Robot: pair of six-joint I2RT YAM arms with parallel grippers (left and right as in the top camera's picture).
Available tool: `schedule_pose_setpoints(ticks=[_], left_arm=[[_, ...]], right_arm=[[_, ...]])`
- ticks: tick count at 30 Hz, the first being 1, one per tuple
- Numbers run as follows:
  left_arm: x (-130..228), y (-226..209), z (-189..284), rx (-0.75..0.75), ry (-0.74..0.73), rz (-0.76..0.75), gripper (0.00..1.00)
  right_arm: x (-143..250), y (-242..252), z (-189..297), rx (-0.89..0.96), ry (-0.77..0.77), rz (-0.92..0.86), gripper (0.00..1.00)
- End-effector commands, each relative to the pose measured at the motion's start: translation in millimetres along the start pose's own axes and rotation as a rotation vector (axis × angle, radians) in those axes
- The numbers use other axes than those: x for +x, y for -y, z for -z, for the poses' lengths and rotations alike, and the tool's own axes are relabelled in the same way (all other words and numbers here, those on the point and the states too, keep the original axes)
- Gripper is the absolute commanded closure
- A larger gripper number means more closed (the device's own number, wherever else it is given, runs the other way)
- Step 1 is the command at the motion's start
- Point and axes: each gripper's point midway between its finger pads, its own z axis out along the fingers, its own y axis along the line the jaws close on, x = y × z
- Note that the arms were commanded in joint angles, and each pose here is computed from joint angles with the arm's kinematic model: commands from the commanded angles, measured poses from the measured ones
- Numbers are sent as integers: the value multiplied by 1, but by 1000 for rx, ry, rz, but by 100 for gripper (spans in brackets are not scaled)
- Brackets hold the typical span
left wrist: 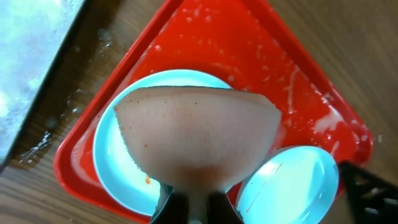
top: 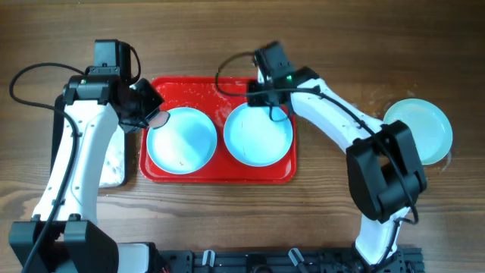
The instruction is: Clean dirty plates on tray and stack at the side
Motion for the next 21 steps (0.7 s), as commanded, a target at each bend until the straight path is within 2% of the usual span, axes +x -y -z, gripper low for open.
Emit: schedule_pose_setpoints(ticks=[1,5,9,21], left_arm=[[2,-7,-4,-38,-4,-19,96],[5,-12,-3,-61,-15,28,96],[6,-17,-3,-83,-13,73,96],[6,-18,-3,-88,-12,94,96]], right_arm=[[-22,-57,31,-147,52,135,67],[4,-95,20,-180,14,237,66],[33,-108,-7,-151,-43,295,66],[77,-101,-69,-142,-176,375,66]])
